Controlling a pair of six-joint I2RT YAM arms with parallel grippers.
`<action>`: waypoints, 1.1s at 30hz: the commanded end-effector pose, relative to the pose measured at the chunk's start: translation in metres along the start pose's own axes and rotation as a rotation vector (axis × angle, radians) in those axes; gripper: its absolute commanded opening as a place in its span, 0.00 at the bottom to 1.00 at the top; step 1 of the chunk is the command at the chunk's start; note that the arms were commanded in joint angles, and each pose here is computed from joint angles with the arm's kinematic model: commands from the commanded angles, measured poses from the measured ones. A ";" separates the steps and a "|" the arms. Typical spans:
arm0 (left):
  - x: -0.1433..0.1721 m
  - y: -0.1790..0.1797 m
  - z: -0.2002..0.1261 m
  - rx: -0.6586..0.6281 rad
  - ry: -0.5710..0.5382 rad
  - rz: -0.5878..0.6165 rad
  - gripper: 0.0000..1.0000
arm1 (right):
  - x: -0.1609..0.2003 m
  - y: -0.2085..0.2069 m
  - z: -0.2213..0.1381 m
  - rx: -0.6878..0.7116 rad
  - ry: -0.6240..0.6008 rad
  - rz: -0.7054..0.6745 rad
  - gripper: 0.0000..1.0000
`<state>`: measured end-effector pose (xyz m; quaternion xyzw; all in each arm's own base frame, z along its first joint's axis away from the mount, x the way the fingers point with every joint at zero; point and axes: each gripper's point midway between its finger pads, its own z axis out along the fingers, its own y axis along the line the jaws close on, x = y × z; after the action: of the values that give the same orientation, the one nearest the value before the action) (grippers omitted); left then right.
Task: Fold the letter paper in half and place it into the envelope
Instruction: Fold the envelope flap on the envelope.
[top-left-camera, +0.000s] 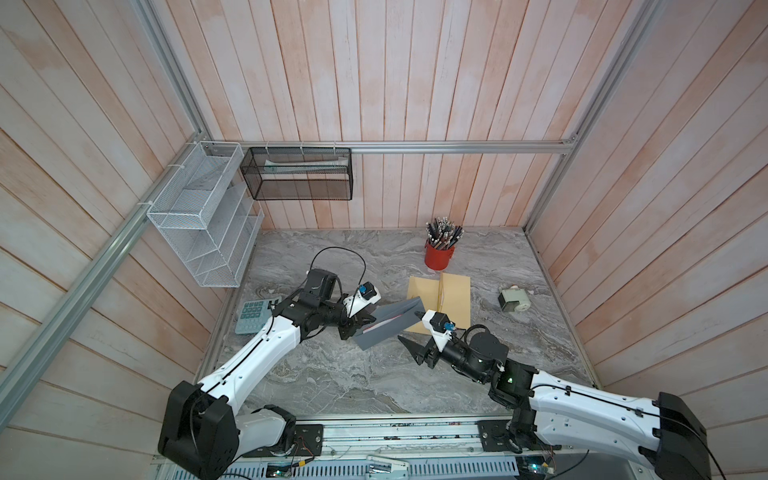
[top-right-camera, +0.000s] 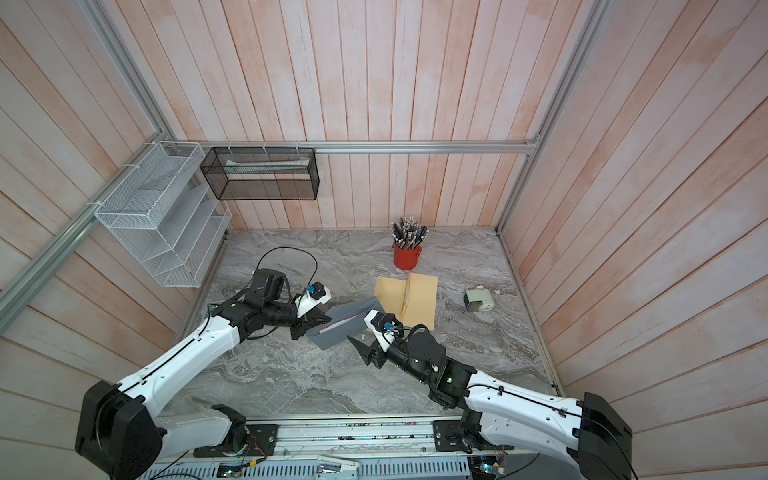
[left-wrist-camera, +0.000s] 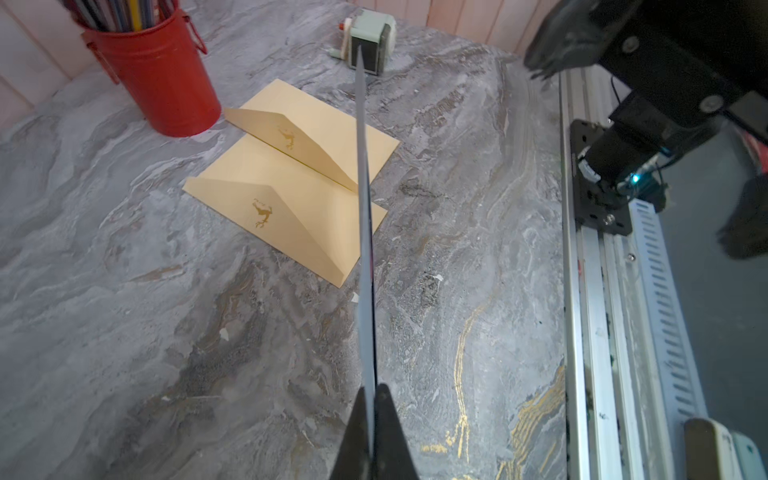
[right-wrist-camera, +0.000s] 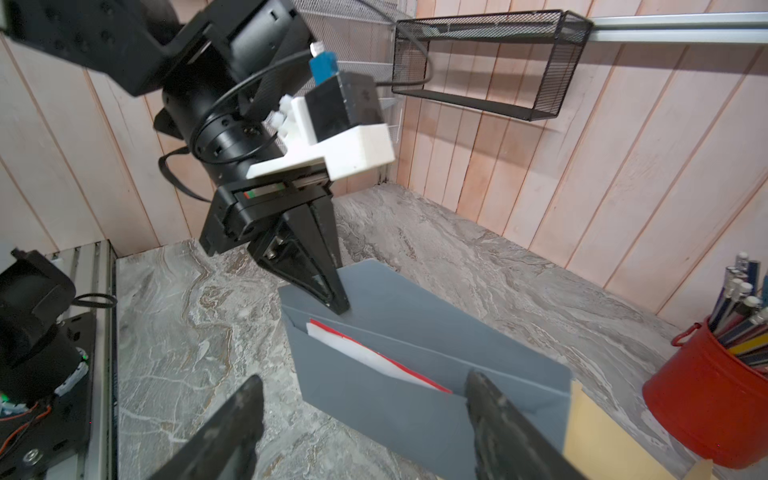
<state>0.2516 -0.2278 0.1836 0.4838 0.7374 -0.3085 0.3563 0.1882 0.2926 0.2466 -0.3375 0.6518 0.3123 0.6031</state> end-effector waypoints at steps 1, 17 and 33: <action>-0.011 0.012 -0.009 -0.071 -0.113 -0.182 0.00 | -0.014 -0.007 0.004 -0.022 -0.017 0.119 0.77; 0.062 0.053 0.000 -0.273 -0.110 -0.971 0.00 | 0.016 -0.018 0.060 0.013 0.142 0.436 0.66; 0.129 0.080 0.013 -0.502 -0.277 -1.235 0.00 | 0.120 -0.001 0.119 -0.013 0.424 0.564 0.43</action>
<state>0.2790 -0.1479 0.0542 -0.1397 0.8946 -0.3246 0.2733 0.2489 0.3684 0.1138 -0.2082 0.8326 0.3740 0.3515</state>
